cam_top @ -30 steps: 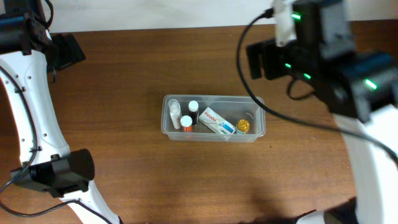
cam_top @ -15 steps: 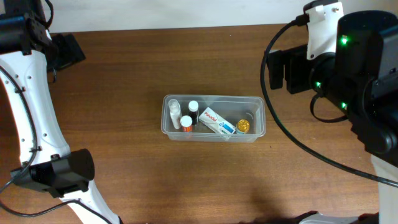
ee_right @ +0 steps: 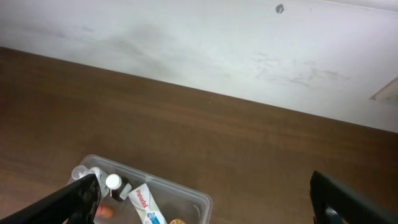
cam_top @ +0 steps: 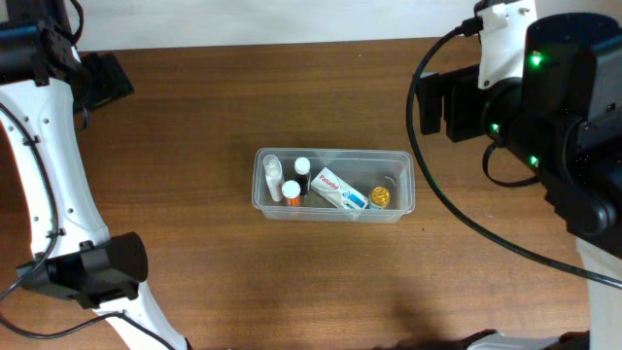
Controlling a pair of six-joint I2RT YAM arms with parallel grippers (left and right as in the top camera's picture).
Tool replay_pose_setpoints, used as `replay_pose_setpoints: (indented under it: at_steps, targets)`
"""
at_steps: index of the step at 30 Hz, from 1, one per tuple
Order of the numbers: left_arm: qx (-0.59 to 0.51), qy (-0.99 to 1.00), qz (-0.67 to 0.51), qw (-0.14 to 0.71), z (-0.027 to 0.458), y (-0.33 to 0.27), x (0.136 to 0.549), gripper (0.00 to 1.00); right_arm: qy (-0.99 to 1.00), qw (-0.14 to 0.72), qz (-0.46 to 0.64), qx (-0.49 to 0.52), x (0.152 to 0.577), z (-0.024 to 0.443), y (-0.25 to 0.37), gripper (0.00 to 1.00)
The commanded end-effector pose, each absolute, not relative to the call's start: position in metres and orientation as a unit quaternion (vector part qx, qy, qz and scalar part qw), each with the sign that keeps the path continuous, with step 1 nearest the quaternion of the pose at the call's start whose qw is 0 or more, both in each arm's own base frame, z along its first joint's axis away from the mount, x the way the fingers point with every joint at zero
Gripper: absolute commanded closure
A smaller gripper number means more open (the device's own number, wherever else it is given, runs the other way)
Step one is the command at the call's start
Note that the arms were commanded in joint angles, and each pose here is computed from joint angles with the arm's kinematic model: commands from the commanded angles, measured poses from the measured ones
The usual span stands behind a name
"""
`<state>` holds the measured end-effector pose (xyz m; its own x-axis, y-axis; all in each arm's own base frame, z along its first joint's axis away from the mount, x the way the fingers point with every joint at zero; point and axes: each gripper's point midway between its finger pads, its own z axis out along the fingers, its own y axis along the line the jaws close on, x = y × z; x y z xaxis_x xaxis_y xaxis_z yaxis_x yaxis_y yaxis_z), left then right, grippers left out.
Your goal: Pack container
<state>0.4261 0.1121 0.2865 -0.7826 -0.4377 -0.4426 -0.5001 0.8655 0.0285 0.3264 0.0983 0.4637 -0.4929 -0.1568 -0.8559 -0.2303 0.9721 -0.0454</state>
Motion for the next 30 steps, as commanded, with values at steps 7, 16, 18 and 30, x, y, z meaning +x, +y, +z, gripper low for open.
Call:
replay_pose_setpoints:
  at_steps: [7, 16, 18, 30]
  targets:
    - [-0.257, 0.937, 0.075, 0.222, 0.29, 0.116, 0.426, 0.01, 0.817, 0.567, 0.053, -0.092, 0.296, 0.514, 0.085, 0.01]
    - [-0.257, 0.937, 0.075, 0.222, 0.29, 0.116, 0.426, 0.01, 0.78, 0.617, 0.063, -0.08, 0.222, 0.538, 0.055, 0.02]
    - [-0.257, 0.937, 0.075, 0.222, 0.29, 0.116, 0.426, 0.01, 0.78, 0.619, 0.058, -0.072, 0.21, 0.532, 0.047, 0.02]
    - [-0.257, 0.938, 0.075, 0.222, 0.29, 0.116, 0.426, 0.0, 0.762, 0.648, 0.014, -0.006, 0.177, 0.465, 0.006, 0.02]
